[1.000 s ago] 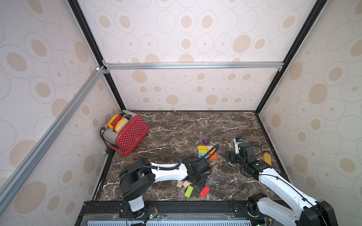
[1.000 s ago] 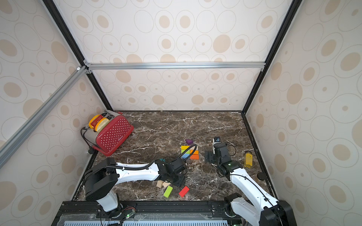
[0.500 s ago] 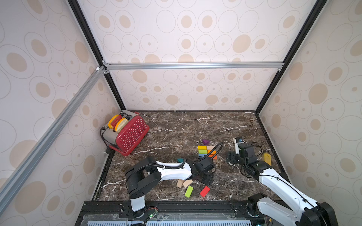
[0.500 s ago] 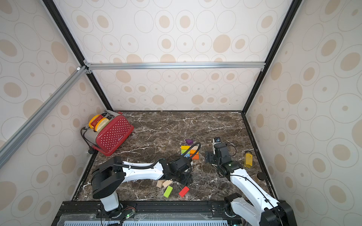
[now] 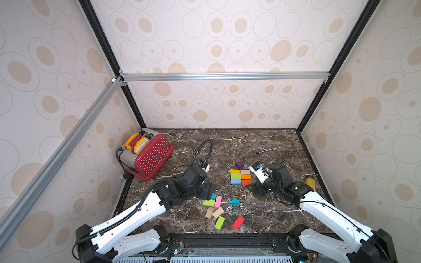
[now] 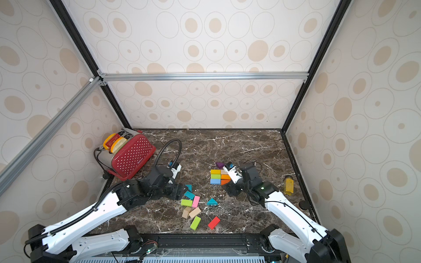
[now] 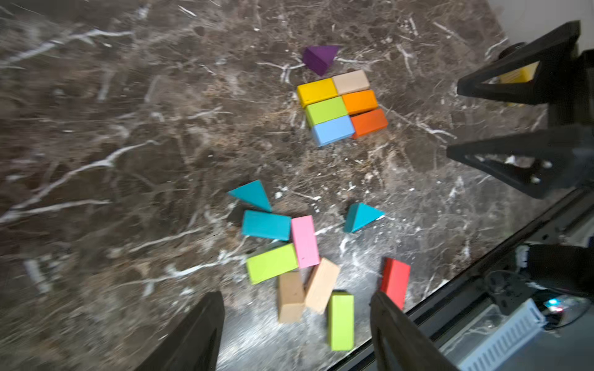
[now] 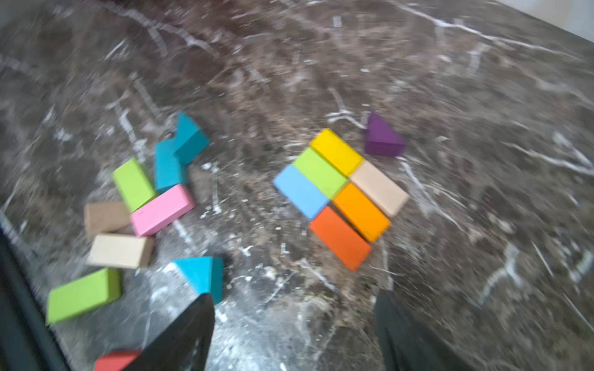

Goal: Assemble a piece of candy with building blocks
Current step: Adjust the building block at the center of the board, then pick up the building block from the center of the board.

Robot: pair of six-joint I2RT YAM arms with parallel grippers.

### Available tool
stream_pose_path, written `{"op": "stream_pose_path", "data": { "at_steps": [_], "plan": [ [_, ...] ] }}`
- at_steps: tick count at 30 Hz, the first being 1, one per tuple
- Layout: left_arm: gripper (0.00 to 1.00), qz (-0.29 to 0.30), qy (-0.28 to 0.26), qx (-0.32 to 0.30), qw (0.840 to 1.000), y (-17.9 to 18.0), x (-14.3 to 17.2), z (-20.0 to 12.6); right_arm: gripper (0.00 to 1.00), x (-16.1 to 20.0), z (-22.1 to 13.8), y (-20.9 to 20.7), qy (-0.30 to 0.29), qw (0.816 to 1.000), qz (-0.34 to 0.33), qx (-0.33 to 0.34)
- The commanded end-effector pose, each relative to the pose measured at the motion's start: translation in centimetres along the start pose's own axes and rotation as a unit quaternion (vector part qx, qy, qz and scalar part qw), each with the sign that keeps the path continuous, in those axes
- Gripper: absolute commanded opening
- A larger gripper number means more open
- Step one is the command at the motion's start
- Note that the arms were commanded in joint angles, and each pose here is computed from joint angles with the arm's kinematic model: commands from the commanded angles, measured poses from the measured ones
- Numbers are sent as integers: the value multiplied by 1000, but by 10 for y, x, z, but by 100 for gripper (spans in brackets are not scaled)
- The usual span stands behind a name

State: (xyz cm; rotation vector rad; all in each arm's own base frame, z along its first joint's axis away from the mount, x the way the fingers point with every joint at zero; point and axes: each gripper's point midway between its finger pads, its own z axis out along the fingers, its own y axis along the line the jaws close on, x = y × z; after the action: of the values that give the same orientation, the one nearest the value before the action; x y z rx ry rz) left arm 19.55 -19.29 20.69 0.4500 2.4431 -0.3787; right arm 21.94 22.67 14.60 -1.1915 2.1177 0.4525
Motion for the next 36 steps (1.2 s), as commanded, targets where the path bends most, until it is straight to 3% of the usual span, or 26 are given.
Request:
{"op": "stream_pose_path", "data": {
  "at_steps": [1,5,11,18,21,29,36],
  "plan": [
    [75,55,32,-99,993,44,20,-21,84,27,6,32,114,979,-152,-71],
    [76,55,2,-112,992,57,25,-30,86,44,21,50,165,946,-254,-115],
    [79,40,-80,-76,993,57,15,-55,84,40,41,65,178,930,-285,-150],
    [81,37,-100,-63,992,57,15,-62,74,39,74,59,216,927,-275,-133],
    [81,37,-99,-63,992,56,15,-61,68,41,79,62,228,924,-269,-147],
    [81,38,-102,-58,992,55,15,-61,68,57,87,71,252,915,-272,-160],
    [81,40,-99,-58,993,55,16,-60,57,60,93,70,257,916,-269,-151]
  ]
}}
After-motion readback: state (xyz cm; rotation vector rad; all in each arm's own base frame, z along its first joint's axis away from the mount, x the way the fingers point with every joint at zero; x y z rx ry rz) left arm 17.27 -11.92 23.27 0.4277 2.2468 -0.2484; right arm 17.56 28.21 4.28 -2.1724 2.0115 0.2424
